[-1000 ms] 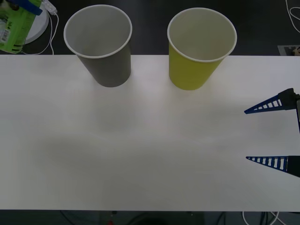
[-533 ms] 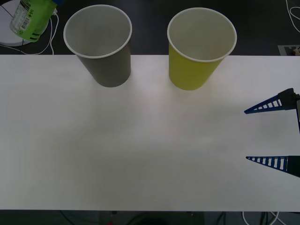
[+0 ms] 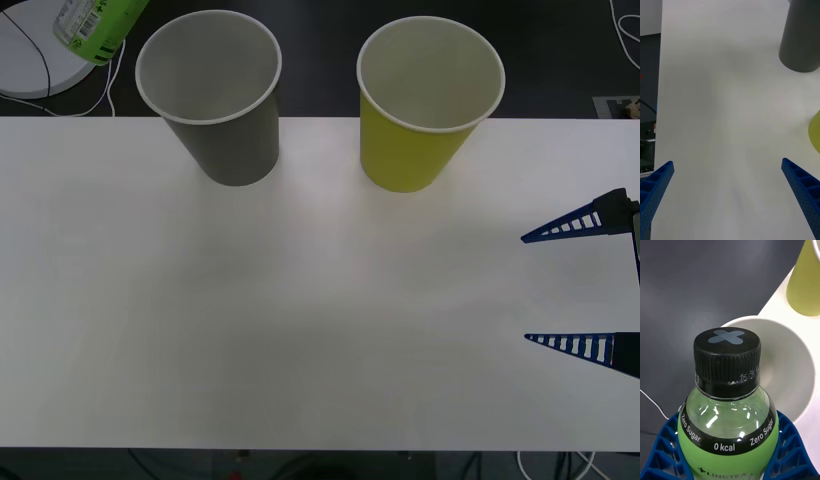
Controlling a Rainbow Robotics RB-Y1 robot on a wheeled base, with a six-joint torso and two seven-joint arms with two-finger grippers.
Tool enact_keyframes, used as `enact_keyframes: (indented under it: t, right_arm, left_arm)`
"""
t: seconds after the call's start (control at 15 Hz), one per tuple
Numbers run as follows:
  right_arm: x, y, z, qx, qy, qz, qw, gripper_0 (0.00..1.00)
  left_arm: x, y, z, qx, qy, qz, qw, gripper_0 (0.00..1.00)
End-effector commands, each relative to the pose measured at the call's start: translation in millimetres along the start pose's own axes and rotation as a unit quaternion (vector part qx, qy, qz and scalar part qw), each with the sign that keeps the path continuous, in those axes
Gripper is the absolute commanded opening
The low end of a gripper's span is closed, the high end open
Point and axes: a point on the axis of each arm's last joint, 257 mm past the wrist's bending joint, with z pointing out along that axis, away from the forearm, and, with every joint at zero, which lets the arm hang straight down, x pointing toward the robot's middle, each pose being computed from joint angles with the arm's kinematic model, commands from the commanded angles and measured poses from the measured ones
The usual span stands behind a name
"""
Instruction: Put the can into the green bin and the plastic bottle into the gray bin
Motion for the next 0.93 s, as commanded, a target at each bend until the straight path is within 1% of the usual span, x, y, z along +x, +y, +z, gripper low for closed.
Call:
enact_keyframes:
  t: [0.07,0.2,0.47,0.53,0.6,0.73,0.8,0.93]
  right_arm:
    - [0,0.0,0,0.000,0.000,0.000,1.0000,1.00]
    - [0,0.0,0,0.000,0.000,0.000,1.0000,1.00]
    - [0,0.0,0,0.000,0.000,0.000,1.0000,1.00]
    - [0,0.0,0,0.000,0.000,0.000,1.0000,1.00]
    - [0,0.0,0,0.000,0.000,0.000,1.0000,1.00]
    - [0,0.0,0,0.000,0.000,0.000,1.0000,1.00]
    - [0,0.0,0,0.000,0.000,0.000,1.0000,1.00]
    - [0,0.0,0,0.000,0.000,0.000,1.0000,1.00]
  left_arm:
    - [-13,-8.8,10,0.015,-0.011,-0.019,0.9997,0.00]
    - [-27,-14.1,18,0.027,-0.027,-0.037,0.9986,0.00]
    - [-52,-21.3,33,0.035,-0.054,-0.065,0.9958,0.00]
    - [-58,-24.0,36,0.038,-0.059,-0.080,0.9943,0.00]
    - [-60,-23.8,37,0.036,-0.061,-0.092,0.9933,0.00]
    - [-61,-24.1,39,0.034,-0.061,-0.098,0.9927,0.00]
    - [-62,-24.5,39,0.035,-0.060,-0.115,0.9909,0.00]
    - [-60,-24.5,40,0.036,-0.059,-0.119,0.9905,0.00]
